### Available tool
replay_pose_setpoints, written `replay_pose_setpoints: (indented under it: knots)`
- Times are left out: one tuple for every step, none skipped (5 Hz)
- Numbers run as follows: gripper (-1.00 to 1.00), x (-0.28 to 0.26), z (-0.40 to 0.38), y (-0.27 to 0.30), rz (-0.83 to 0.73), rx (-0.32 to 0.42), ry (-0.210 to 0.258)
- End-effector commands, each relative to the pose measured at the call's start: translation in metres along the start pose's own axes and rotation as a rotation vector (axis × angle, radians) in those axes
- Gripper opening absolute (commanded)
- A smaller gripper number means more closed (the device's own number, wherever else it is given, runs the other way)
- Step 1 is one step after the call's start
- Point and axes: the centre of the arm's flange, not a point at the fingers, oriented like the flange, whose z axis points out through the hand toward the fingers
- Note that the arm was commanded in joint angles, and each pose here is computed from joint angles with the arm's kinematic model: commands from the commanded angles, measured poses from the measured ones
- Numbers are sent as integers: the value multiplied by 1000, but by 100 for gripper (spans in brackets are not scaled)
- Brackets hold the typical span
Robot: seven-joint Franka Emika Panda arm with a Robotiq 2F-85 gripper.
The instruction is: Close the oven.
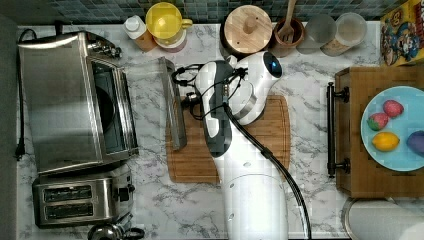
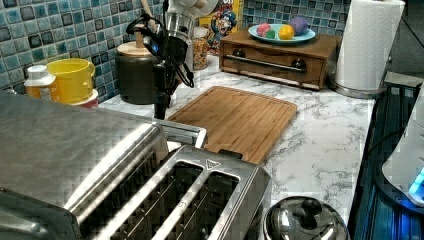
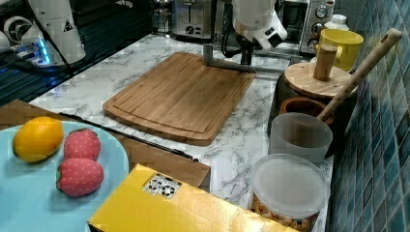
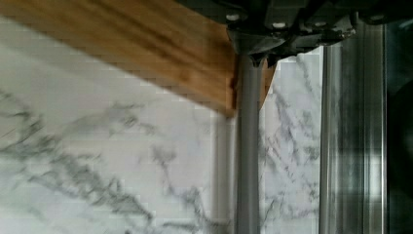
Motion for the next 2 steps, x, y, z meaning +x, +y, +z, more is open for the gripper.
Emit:
replay_pose_setpoints:
  knots:
    - [-100,57,6,-74,-6,33,35]
    - [-100,54,-5,-76,22,97,65]
